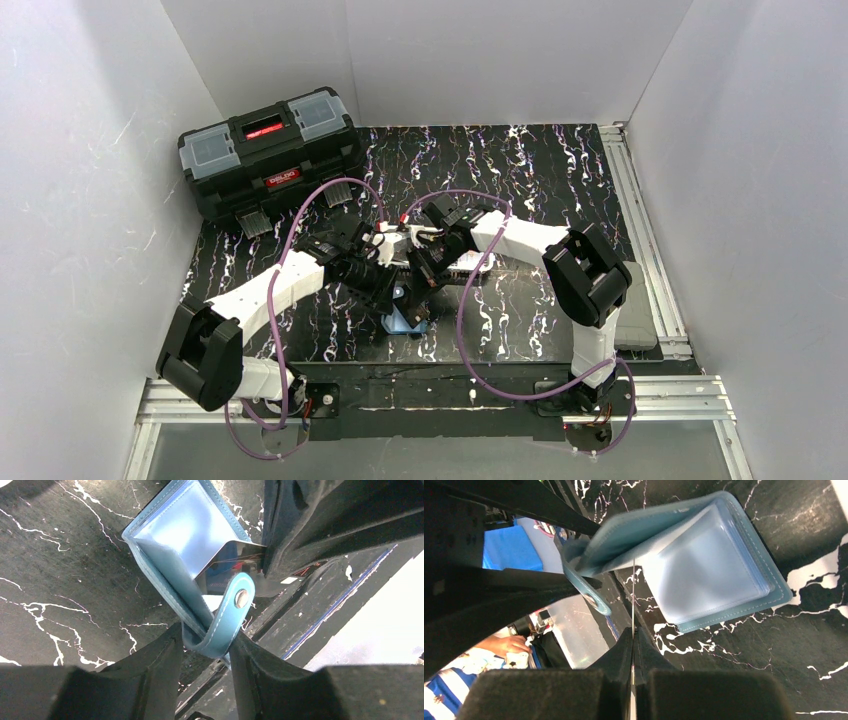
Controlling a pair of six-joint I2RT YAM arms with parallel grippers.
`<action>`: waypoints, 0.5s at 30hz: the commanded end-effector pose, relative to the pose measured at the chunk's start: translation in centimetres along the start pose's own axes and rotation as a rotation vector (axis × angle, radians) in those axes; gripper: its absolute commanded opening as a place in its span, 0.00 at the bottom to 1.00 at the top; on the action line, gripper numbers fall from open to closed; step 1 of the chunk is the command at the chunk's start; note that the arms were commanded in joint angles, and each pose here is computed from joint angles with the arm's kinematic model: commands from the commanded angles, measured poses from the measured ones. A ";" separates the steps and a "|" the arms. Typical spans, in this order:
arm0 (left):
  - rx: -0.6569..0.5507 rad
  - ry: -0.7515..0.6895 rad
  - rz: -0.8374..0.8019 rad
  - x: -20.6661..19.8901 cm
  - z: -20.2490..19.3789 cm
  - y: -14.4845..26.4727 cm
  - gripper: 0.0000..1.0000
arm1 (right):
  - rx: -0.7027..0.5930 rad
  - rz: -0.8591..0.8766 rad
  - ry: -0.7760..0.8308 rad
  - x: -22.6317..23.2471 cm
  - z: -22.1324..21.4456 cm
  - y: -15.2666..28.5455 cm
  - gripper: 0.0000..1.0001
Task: Put the credit cards into the card holder
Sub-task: Turn over the card slot in the card holder.
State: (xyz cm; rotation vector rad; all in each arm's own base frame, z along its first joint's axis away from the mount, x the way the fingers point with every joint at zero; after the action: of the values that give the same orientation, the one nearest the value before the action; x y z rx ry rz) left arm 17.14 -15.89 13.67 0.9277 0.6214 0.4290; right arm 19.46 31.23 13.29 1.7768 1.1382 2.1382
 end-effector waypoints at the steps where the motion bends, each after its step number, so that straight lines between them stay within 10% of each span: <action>1: -0.030 -0.023 -0.043 -0.8 0.6 0.7 0.40 | -0.033 0.059 0.069 2.1 1.3 0.8 0.01; 15: -0.037 -0.098 -0.071 -0.6 0.2 0.2 0.51 | -0.017 0.053 0.110 2.8 1.1 0.1 0.01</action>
State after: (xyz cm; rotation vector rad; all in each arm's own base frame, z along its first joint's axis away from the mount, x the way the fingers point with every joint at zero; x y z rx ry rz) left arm 17.06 -16.38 13.92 0.8901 0.6148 0.3785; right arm 19.13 32.23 14.10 1.7566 1.1427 2.1952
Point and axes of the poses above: each gripper's point midway between its finger pads, its own y axis back along the fingers, its own x axis along the line the jaws close on, z = x × y, the point moved 7 cm from there along y, back along the fingers, and after that the axes turned 12 degrees about -y, right-handed, at the moved point
